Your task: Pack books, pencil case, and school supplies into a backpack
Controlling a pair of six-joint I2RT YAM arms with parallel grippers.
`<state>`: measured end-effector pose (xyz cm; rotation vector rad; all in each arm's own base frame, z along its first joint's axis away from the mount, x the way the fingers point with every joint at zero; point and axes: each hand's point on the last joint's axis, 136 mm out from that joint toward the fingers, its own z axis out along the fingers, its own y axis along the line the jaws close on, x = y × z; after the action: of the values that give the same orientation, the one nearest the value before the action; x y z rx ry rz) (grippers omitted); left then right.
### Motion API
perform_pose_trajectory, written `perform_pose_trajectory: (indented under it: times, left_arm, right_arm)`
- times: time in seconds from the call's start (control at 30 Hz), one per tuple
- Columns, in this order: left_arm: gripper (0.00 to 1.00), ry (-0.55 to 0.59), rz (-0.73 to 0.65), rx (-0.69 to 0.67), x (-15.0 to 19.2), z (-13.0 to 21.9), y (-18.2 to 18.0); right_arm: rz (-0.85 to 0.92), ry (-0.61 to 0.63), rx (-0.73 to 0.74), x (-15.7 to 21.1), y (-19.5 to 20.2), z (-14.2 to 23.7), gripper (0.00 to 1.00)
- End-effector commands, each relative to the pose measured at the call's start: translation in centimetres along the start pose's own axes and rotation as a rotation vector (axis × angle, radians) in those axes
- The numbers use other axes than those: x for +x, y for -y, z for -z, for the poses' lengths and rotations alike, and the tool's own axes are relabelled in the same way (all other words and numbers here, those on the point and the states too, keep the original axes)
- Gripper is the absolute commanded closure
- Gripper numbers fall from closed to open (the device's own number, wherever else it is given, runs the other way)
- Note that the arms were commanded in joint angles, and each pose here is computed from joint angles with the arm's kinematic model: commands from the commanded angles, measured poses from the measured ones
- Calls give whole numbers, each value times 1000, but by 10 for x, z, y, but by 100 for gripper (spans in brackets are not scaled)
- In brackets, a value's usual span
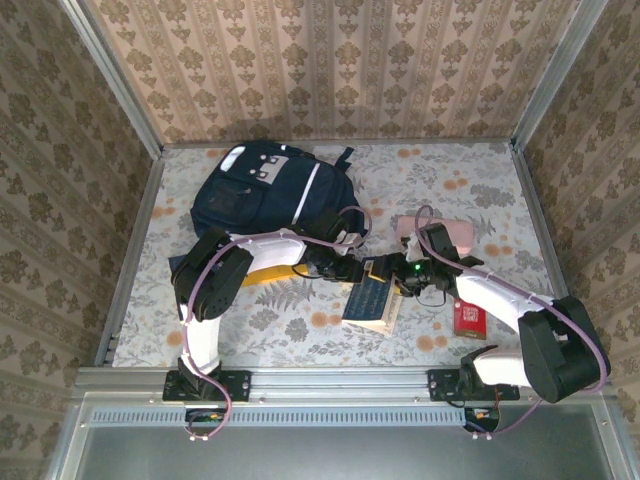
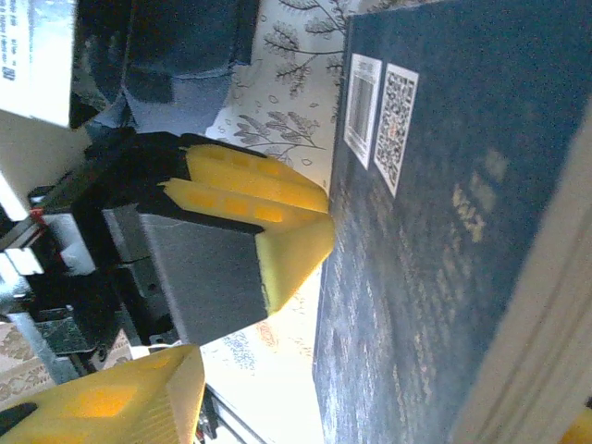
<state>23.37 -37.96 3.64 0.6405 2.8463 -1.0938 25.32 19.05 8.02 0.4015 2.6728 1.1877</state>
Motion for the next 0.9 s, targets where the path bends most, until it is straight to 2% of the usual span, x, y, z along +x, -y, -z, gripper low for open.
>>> perform_pose_trajectory:
  times: [0.0, 0.27, 0.47, 0.53, 0.63, 0.7, 0.8, 0.87]
  left_arm:
    - [72, -32, 11, 2, 9, -9, -4]
    - [72, -31, 14, 2, 9, -9, -5]
    - [72, -30, 14, 3, 8, -8, -4]
    - [73, -28, 10, 6, 8, -7, -2]
    - [73, -17, 4, 3, 6, 1, 0]
    - [72, 9, -1, 3, 1, 14, 3]
    - [63, 68, -9, -8, -7, 47, 7]
    - [57, 119, -12, -8, -12, 73, 11]
  right_arm:
    - [34, 22, 41, 0, 1, 9, 41]
    - [65, 29, 59, 4, -5, 24, 40]
    - [51, 21, 49, 7, -2, 21, 40]
    - [43, 21, 42, 7, 0, 18, 52]
    - [35, 23, 50, 6, 1, 17, 83]
    - [36, 34, 54, 3, 1, 20, 99]
    - [63, 51, 35, 1, -7, 27, 100]
    - [95, 55, -29, 0, -22, 33, 100]
